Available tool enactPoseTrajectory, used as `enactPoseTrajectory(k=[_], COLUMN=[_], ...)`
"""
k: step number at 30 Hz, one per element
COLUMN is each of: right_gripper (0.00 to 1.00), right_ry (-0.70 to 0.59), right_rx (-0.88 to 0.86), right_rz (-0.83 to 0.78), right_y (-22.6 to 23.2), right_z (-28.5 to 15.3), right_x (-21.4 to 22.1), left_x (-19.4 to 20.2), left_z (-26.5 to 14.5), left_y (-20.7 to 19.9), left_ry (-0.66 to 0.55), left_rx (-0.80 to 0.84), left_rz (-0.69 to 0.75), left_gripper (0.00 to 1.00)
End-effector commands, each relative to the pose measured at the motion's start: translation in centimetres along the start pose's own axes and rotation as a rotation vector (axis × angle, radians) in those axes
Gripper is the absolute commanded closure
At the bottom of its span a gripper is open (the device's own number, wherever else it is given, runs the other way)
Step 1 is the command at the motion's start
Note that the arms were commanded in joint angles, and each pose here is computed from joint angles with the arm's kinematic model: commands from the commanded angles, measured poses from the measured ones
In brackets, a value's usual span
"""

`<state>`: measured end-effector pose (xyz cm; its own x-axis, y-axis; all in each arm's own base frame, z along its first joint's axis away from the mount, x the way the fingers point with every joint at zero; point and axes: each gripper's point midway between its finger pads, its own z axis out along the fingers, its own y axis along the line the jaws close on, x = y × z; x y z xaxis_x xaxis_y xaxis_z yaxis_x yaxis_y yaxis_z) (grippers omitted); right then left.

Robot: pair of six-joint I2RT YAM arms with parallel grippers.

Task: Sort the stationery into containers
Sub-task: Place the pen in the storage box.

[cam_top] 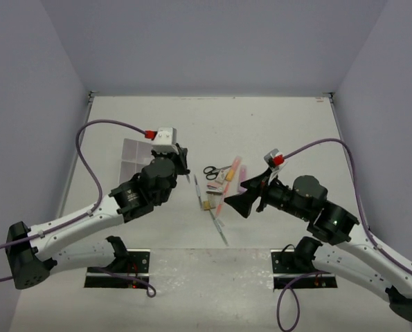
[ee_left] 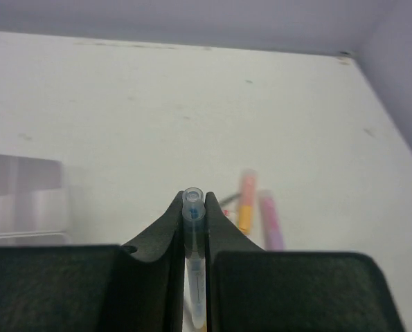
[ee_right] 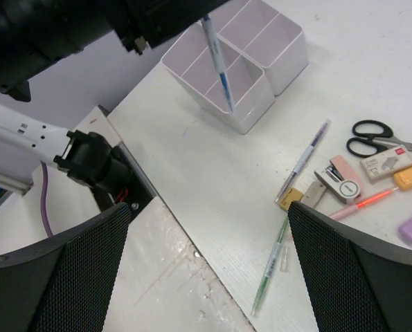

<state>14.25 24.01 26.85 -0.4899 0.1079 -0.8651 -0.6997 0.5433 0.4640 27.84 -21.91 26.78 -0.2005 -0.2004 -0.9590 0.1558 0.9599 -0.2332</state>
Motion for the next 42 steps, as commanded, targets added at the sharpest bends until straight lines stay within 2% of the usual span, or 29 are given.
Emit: enactPoseTrajectory(k=[1, 3, 6, 8, 9, 14, 19, 28, 30, 34, 40, 41, 42], right_gripper=[0.01, 0.01, 0.01, 0.01, 0.01, 0.01, 0.01, 0.01, 0.01, 0.01, 0.01, 0.01, 0.01], right_ry=[-0.069, -0.074, -0.072, -0.059, -0.056, -0.042, -0.042, -0.03, -0.036, -0.035, -0.031, -0.034, -0.036], right_rx=[0.073, 0.071, 0.064, 0.068, 0.068, 0.038, 0.023, 0.027, 0.023, 0.023, 0.03, 0.025, 0.021], right_rz=[-0.016, -0.021, -0.022, -0.024, -0.028, -0.034, -0.047, -0.051, -0.052, -0.053, -0.05, -0.049, -0.048], right_y=[-1.3, -1.4, -1.5, -1.8, -1.8, -1.3, -1.1, -1.2, -1.1, -1.2, -1.4, -1.3, -1.2], right_z=[-1.6, -2.1, -2.3, -2.2, -2.1, -2.2, -2.0, -1.7, -1.8, -1.8, -1.7, -1.8, -1.8], right_x=[-0.8, -0.6, -0.1, 0.5, 0.7, 0.9, 0.8, 1.0, 0.9, 1.0, 1.1, 1.1, 1.1], left_x=[-3.7, -5.0, -6.2, -7.7, -8.0, -10.6, -10.7, -7.4, -6.5, -4.4, -1.1, -0.7, -0.5], left_z=[0.6, 0.8, 1.8, 2.2, 2.2, 3.4, 4.7, 6.4, 6.5, 7.3, 7.0, 6.7, 6.5], left_y=[8.3, 12.7, 16.9, 18.8, 19.5, 23.2, 23.5, 24.6, 25.4, 25.9, 26.8, 27.1, 27.3], left_ry=[-0.164, -0.23, -0.249, -0.3, -0.301, -0.384, -0.417, -0.382, -0.385, -0.324, -0.244, -0.23, -0.221], left_rx=[-0.446, -0.671, -0.805, -0.857, -0.881, -0.863, -0.806, -0.81, -0.822, -0.828, -0.886, -0.91, -0.933], left_rz=[0.123, 0.111, 0.08, 0.021, 0.043, 0.01, 0.03, 0.065, 0.049, 0.058, -0.011, -0.027, -0.039], left_gripper=[1.0, 1.0, 1.0, 1.0, 1.0, 1.0, 1.0, 1.0, 0.97, 0.95, 0.95, 0.94, 0.87])
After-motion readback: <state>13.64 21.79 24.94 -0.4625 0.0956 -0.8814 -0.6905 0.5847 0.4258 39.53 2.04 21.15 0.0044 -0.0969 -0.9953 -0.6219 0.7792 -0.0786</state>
